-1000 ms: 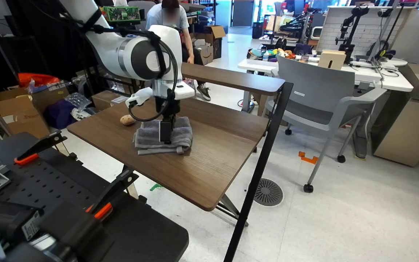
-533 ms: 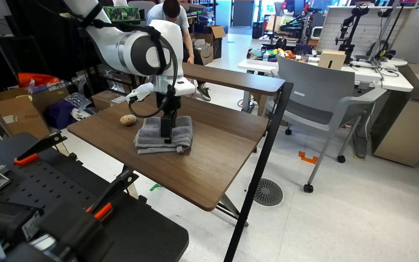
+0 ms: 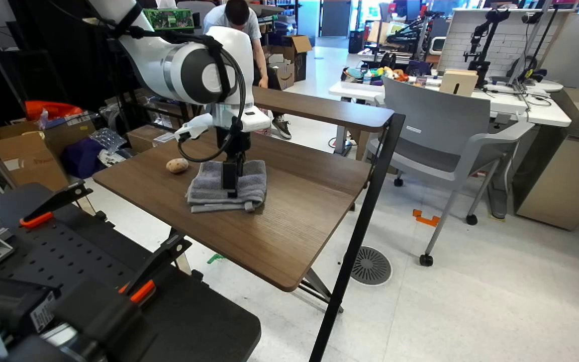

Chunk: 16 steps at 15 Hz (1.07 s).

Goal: Wipe the table with the grey cloth

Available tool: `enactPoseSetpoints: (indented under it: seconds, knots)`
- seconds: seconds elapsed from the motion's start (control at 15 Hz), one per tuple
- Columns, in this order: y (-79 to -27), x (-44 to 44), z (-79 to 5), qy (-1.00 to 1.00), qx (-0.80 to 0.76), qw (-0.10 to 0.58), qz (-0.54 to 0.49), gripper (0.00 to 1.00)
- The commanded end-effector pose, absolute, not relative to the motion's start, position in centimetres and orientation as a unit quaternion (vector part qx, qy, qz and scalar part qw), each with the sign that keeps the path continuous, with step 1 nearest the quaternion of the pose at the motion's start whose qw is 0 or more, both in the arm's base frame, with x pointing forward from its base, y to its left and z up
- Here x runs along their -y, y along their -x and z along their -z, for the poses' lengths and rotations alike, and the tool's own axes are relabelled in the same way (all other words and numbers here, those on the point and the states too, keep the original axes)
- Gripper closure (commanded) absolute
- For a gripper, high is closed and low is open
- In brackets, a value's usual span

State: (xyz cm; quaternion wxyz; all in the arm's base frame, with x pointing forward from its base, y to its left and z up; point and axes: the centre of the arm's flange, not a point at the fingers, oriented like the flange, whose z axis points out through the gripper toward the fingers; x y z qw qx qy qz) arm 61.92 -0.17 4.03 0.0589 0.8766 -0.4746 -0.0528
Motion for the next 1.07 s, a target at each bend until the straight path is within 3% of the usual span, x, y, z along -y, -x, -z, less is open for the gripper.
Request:
enactPoseSetpoints:
  seconds: [0.0, 0.47, 1.0]
  knots:
    - [-63.9, 0.8, -3.3, -0.844, 0.535, 0.025, 0.016, 0.00]
    - [-69.7, -5.8, -3.3, -0.825, 0.561, -0.031, -0.062, 0.00]
    - [-74.1, -12.4, -4.3, -0.829, 0.545, -0.118, 0.046, 0.00]
